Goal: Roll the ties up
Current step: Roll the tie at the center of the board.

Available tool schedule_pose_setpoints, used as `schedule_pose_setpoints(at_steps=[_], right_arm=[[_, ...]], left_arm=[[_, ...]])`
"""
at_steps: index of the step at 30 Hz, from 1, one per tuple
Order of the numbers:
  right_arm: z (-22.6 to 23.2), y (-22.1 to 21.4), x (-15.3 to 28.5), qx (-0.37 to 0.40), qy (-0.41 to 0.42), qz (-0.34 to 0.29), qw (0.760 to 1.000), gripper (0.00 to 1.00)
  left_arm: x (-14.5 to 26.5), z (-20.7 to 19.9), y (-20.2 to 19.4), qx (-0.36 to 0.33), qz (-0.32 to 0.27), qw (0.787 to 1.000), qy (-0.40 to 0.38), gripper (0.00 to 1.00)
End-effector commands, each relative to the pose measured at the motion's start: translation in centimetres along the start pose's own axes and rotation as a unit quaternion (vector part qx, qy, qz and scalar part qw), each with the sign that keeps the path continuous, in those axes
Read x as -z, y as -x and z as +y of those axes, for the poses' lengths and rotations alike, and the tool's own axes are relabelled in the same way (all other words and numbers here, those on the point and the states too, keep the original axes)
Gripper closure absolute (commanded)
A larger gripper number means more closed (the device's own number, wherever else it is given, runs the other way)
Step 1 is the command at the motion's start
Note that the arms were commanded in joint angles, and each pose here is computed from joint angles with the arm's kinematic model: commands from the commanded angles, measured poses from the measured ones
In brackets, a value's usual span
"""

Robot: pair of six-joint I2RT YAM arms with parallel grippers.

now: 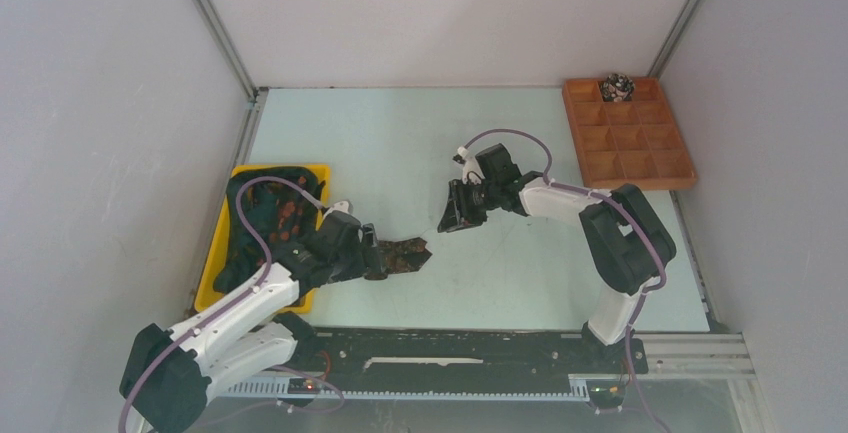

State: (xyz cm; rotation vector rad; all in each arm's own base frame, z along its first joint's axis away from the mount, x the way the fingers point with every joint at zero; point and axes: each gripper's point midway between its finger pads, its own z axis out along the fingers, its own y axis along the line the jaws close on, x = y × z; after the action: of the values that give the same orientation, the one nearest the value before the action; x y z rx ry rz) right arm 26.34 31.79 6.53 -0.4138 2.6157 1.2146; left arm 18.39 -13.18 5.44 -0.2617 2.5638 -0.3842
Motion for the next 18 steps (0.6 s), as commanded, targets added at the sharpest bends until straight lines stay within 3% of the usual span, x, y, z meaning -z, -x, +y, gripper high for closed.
schedule_pose_setpoints(at_steps=[1, 18], right_arm=[[0.4, -0.5, -0.5, 0.017, -0.001, 0.011, 1.000, 0.65], [-0.6, -0.8, -1.4, 0.011, 0.000, 0.019, 1.000, 0.66]], left_arm=[[-0.6, -0.7, 0.5, 0.005, -0.009, 1.000, -0.027, 0.15], [-3.2, -0.5, -1.0, 0.013, 0.024, 0.999, -0.030, 0.20]])
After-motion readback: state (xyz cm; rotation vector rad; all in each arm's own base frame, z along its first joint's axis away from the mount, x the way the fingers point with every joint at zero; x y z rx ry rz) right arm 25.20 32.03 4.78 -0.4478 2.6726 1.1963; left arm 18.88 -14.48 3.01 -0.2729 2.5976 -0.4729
